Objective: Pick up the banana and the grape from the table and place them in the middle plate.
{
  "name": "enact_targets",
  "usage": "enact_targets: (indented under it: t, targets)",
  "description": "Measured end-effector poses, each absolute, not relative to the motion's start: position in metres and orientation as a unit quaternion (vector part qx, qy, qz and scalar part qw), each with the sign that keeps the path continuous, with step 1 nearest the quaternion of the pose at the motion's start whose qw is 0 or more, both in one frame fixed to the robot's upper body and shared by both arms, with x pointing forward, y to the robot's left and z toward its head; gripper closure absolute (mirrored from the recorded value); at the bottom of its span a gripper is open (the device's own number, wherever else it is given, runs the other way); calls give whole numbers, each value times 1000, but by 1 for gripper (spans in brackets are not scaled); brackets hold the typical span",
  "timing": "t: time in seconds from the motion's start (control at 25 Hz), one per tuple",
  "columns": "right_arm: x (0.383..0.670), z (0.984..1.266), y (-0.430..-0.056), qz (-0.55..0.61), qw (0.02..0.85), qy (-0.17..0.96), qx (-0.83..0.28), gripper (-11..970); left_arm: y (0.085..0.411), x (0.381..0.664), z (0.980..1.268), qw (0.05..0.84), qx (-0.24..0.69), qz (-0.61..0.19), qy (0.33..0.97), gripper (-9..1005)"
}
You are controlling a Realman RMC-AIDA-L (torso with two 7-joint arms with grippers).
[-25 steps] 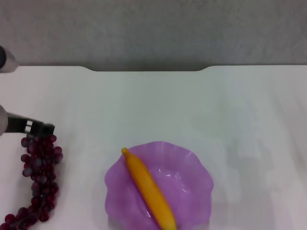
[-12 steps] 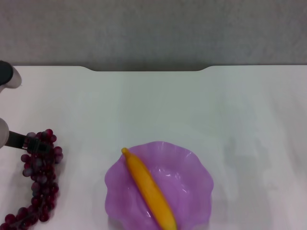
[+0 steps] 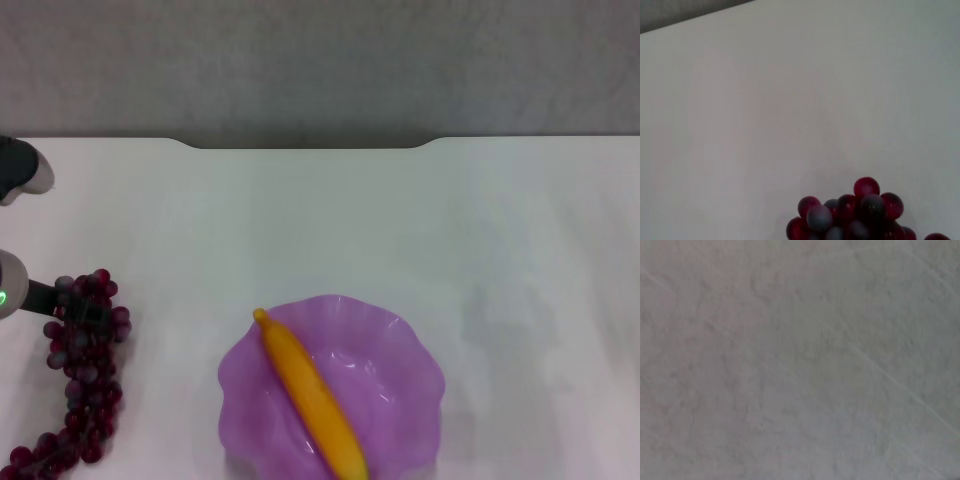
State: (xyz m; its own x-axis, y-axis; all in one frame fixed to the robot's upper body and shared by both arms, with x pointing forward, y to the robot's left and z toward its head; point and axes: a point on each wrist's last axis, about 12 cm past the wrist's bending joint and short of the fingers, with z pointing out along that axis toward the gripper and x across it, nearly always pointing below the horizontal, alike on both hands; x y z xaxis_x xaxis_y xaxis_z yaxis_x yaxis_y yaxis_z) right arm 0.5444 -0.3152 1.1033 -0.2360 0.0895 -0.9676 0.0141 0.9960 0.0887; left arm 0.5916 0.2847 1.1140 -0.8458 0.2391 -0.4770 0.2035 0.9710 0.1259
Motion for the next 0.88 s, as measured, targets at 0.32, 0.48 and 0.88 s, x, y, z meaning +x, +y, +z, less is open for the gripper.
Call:
enact_targets:
  t: [0.32,0.48,0.88]
  targets:
    - [545,1102,-314,32,612,789,31,308,286,592,1111,248,111,35,962,186]
    - [545,1102,-314,32,612,789,31,308,286,592,1111,249,111,35,962,187]
    - [546,1103,-314,32,613,789,31,308,290,593,1112,248,99,32,963,387]
